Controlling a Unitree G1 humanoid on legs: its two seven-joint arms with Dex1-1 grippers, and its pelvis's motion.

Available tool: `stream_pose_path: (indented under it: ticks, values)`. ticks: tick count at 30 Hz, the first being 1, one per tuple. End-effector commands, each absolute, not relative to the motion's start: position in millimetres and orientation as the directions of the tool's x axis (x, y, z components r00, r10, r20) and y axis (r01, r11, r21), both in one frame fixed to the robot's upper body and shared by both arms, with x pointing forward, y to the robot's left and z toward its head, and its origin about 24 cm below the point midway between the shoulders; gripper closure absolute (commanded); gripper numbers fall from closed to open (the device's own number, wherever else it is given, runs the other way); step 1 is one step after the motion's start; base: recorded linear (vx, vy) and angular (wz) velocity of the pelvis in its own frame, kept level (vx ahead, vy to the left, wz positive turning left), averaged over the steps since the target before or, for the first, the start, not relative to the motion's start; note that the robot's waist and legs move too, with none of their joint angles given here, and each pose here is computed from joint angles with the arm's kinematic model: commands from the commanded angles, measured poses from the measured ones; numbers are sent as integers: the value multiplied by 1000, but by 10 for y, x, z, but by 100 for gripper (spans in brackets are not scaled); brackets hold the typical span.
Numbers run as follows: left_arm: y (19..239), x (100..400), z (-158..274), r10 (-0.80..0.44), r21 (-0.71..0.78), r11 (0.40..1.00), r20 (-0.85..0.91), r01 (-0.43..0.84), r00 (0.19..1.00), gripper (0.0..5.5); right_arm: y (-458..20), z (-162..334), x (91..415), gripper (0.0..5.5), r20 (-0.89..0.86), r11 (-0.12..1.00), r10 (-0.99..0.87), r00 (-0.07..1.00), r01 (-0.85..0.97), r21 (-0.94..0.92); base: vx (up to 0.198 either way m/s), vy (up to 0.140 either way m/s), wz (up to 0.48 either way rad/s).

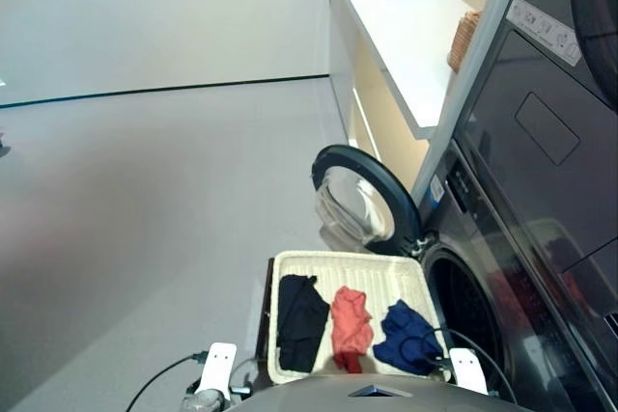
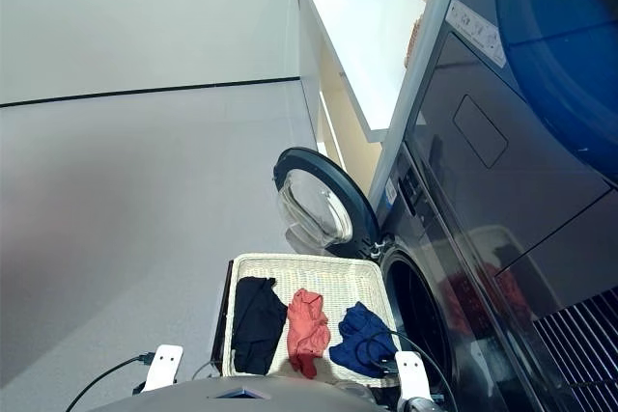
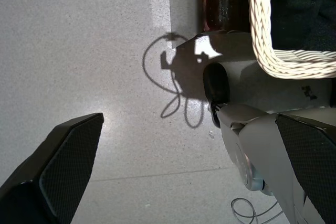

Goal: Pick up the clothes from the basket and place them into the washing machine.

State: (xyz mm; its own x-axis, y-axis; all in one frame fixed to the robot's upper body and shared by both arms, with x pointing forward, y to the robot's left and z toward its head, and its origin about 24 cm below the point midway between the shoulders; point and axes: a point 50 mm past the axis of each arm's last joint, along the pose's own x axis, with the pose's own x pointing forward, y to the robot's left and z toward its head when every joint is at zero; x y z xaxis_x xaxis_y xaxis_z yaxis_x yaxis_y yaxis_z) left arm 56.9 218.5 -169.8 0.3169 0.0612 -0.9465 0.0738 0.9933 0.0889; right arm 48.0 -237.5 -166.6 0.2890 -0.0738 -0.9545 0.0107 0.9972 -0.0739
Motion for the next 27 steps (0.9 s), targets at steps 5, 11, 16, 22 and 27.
stream_pose_path:
  ticks: [5, 11, 16, 22, 27]
  values:
    - [2208, 912, -1635, 69, 114, 989, -915, 90, 397, 0, -2321, -1657, 713, 0, -945, 997, -71, 320, -3, -75, 0, 0, 0]
    - [2149, 966, -1631, 57, 95, 993, -905, 69, 422, 0, -2371, -1636, 770, 0, -937, 995, -94, 338, 4, -99, 0, 0, 0]
    - [2072, 1180, -1573, 57, 96, 994, -860, 51, 507, 0, -2390, -1588, 946, 0, -906, 992, -117, 407, 13, -122, 0, 0, 0]
    - [1887, 1666, -1356, -3, 48, 997, -730, 56, 683, 0, -2328, -1457, 1342, 0, -825, 993, -108, 554, 15, -120, -50, -5, 11]
    - [1732, 2034, -1065, -70, 23, 994, -583, 103, 809, 0, -2111, -1152, 1832, 0, -662, 991, -1, 749, -86, -98, -128, -5, 10]
